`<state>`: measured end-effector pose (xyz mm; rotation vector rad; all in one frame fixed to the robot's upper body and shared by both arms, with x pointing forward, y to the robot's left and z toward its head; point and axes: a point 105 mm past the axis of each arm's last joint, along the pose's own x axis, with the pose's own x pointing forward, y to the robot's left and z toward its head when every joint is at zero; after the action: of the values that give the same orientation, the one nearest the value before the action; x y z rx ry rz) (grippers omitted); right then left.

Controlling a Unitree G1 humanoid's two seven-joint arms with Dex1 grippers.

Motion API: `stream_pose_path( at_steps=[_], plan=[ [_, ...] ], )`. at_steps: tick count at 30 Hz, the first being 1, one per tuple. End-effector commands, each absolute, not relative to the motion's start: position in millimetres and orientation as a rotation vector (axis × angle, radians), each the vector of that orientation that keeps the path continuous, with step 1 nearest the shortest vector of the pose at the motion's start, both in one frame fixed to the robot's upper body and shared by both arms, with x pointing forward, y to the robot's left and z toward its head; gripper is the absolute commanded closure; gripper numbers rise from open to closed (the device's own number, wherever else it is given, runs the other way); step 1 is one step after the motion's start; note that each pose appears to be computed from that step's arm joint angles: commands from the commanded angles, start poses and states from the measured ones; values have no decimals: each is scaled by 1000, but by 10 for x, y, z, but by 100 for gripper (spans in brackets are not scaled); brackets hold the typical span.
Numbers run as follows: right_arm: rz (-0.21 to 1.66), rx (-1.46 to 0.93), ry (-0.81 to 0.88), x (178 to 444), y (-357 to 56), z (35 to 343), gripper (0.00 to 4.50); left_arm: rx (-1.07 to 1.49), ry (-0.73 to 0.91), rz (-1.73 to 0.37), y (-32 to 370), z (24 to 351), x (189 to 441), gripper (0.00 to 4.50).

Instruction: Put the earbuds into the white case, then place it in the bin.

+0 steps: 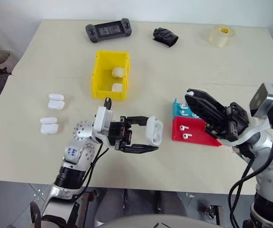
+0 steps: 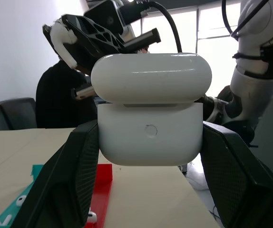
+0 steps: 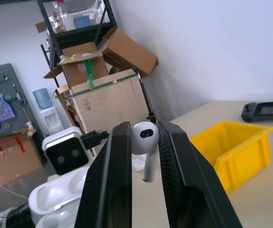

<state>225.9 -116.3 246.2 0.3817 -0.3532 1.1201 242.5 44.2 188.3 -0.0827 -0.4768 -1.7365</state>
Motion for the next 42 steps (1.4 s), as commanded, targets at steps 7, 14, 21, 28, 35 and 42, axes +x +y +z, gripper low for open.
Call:
stream_pose_path(
  at_steps=[7, 14, 21, 28, 35, 42],
  plan=[
    [1147, 376, -476, 2152, -898, 2518, 407, -186, -512, -1740, 400, 2092, 2484, 172],
    [1129, 349, -512, 2180, -838, 2481, 407, -225, -504, -1728, 391, 2129, 2510, 172],
    [1124, 334, -527, 2197, -796, 2449, 407, -247, -506, -1730, 360, 2161, 2501, 172],
    [1112, 319, -533, 2209, -785, 2424, 407, -263, -519, -1723, 350, 2211, 2512, 172],
    [1081, 271, -523, 2258, -811, 2346, 407, -289, -534, -1704, 352, 2254, 2525, 172],
    [1063, 240, -503, 2281, -853, 2271, 407, -316, -557, -1676, 345, 2304, 2553, 172]
  ],
)
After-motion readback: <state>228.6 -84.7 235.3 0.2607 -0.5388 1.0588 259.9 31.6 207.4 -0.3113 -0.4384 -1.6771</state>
